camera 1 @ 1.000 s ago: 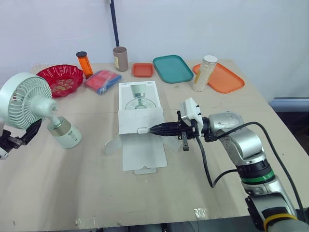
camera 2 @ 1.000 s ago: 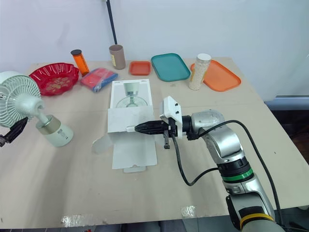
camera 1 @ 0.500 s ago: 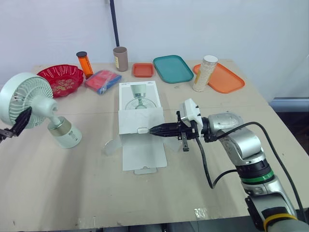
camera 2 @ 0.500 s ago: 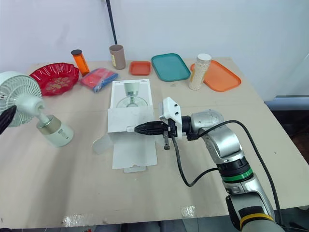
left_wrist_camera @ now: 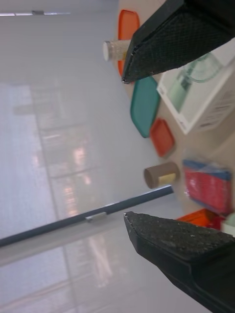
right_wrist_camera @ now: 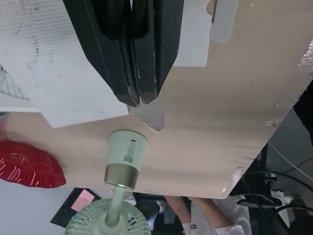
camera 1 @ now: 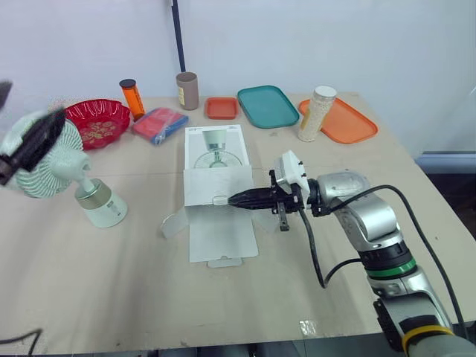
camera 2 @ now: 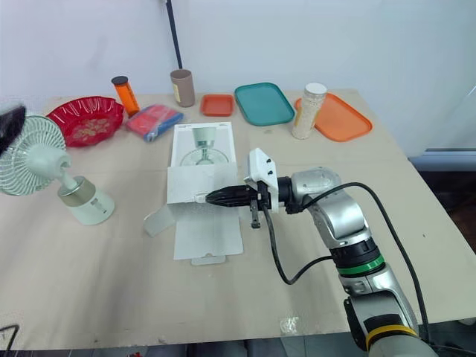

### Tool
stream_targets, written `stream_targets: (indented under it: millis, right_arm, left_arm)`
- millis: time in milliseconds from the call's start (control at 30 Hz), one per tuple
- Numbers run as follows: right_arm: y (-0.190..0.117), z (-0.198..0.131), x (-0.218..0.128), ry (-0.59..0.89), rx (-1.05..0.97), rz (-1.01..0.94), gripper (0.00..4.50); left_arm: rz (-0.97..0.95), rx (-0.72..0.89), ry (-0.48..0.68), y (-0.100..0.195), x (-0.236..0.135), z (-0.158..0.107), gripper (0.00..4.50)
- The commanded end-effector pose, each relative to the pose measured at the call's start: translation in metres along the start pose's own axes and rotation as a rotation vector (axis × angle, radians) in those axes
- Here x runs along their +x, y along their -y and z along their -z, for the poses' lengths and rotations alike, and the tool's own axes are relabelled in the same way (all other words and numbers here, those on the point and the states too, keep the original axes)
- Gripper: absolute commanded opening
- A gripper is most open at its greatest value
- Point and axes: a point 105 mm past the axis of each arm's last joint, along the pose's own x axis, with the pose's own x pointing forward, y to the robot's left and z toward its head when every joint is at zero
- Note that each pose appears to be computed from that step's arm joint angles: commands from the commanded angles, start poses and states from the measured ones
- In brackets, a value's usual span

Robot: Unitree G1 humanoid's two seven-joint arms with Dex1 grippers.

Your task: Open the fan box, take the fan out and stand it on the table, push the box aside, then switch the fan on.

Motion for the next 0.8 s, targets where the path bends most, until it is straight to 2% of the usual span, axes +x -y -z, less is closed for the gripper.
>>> stream_targets:
  millis: [33,133,233,367,433,567,600,633,733,767,800]
  right_arm:
    - [0.004,-0.009,-0.002,0.013,-0.041,0.019,0.00]
    - [0.005,-0.010,-0.004,0.012,-0.043,0.037,0.00]
    - [0.008,-0.013,-0.008,0.019,-0.037,0.075,0.00]
    - [0.010,-0.017,-0.011,0.028,-0.018,0.112,0.00]
    - [0.009,-0.021,-0.015,0.041,0.001,0.134,0.96]
    - [-0.002,-0.019,-0.023,0.002,0.020,0.150,2.15]
    - [-0.001,-0.016,-0.025,-0.025,0.029,0.181,2.77]
    - [0.001,-0.013,-0.028,-0.043,0.036,0.206,3.00]
    - [0.009,-0.001,-0.036,-0.140,0.049,0.332,4.24]
    - [0.011,0.004,-0.039,-0.175,0.078,0.381,4.47]
    - [0.012,0.008,-0.042,-0.198,0.101,0.413,4.47]
  left_arm:
    - [0.126,-0.022,-0.012,0.029,0.009,-0.005,4.46]
    - [0.323,-0.064,-0.183,0.068,0.003,0.030,4.46]
    - [0.381,-0.096,-0.322,0.082,-0.011,0.064,4.46]
    - [0.397,-0.154,-0.373,0.090,-0.026,0.084,4.46]
    - [0.355,-0.190,-0.418,0.089,-0.036,0.104,4.50]
    - [0.315,-0.217,-0.517,0.092,-0.059,0.143,4.50]
    - [0.318,-0.219,-0.535,0.093,-0.063,0.151,4.50]
    - [0.323,-0.219,-0.540,0.095,-0.065,0.155,4.50]
    - [0.359,-0.202,-0.561,0.102,-0.071,0.167,4.50]
    - [0.363,-0.203,-0.561,0.101,-0.072,0.171,4.50]
    - [0.365,-0.204,-0.558,0.102,-0.072,0.174,4.50]
